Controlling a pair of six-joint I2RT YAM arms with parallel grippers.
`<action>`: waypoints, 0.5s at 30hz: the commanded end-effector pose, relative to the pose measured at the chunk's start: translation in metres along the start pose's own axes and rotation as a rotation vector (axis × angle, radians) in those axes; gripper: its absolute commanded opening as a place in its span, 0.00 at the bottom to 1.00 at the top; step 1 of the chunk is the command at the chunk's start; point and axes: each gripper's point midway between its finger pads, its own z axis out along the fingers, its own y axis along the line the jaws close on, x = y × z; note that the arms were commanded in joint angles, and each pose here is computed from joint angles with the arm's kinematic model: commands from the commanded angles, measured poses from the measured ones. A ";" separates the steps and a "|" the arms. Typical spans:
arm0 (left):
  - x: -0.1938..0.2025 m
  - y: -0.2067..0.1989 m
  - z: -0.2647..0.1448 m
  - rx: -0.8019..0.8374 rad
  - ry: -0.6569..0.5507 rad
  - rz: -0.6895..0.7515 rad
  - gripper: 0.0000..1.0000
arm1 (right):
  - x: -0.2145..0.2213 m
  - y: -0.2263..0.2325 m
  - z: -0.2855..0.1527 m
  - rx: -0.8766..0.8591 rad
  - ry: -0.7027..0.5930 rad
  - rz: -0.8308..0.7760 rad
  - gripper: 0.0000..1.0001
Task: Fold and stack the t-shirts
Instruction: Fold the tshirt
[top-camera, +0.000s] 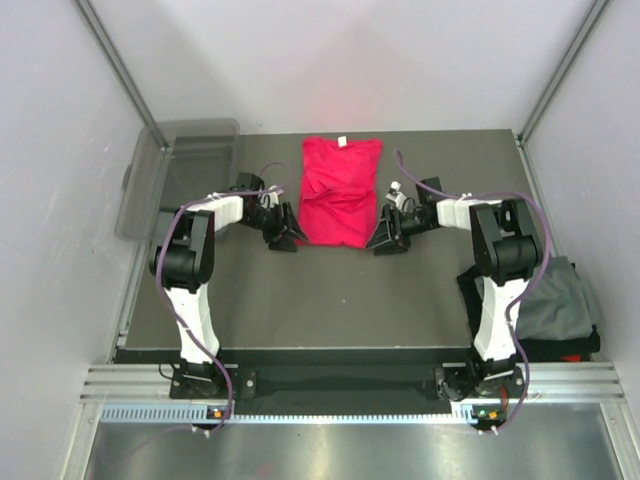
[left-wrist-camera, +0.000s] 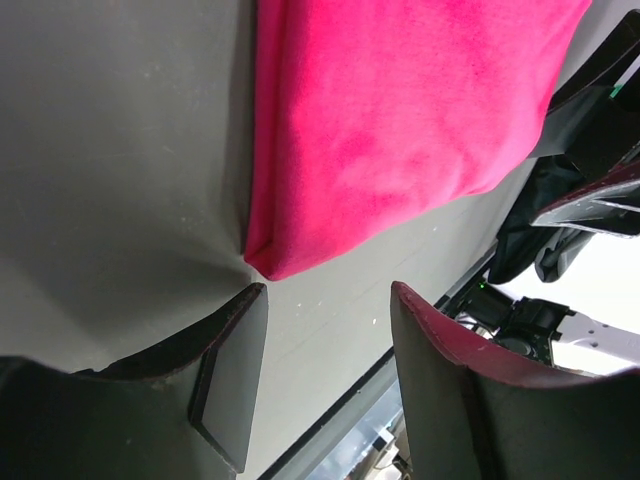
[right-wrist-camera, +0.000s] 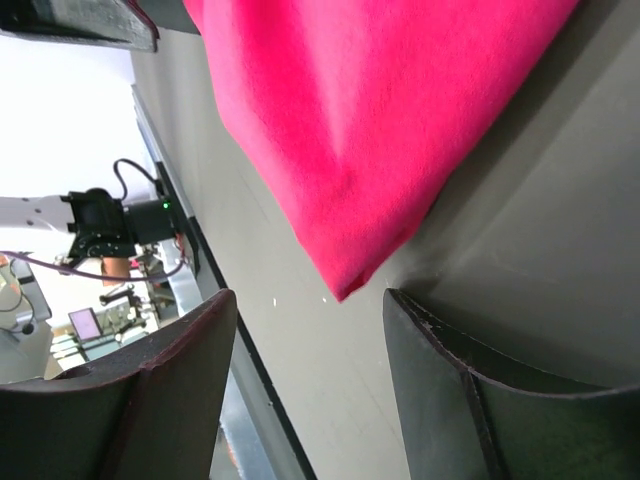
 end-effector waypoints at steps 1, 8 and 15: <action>-0.003 0.006 0.001 -0.010 -0.011 -0.007 0.57 | -0.016 -0.001 0.009 0.000 -0.025 -0.055 0.61; -0.013 0.015 0.013 -0.028 -0.001 -0.040 0.52 | -0.018 0.000 0.021 -0.011 -0.013 -0.043 0.60; -0.014 0.020 0.019 -0.022 -0.001 -0.064 0.21 | -0.018 -0.003 0.030 -0.018 -0.011 -0.022 0.43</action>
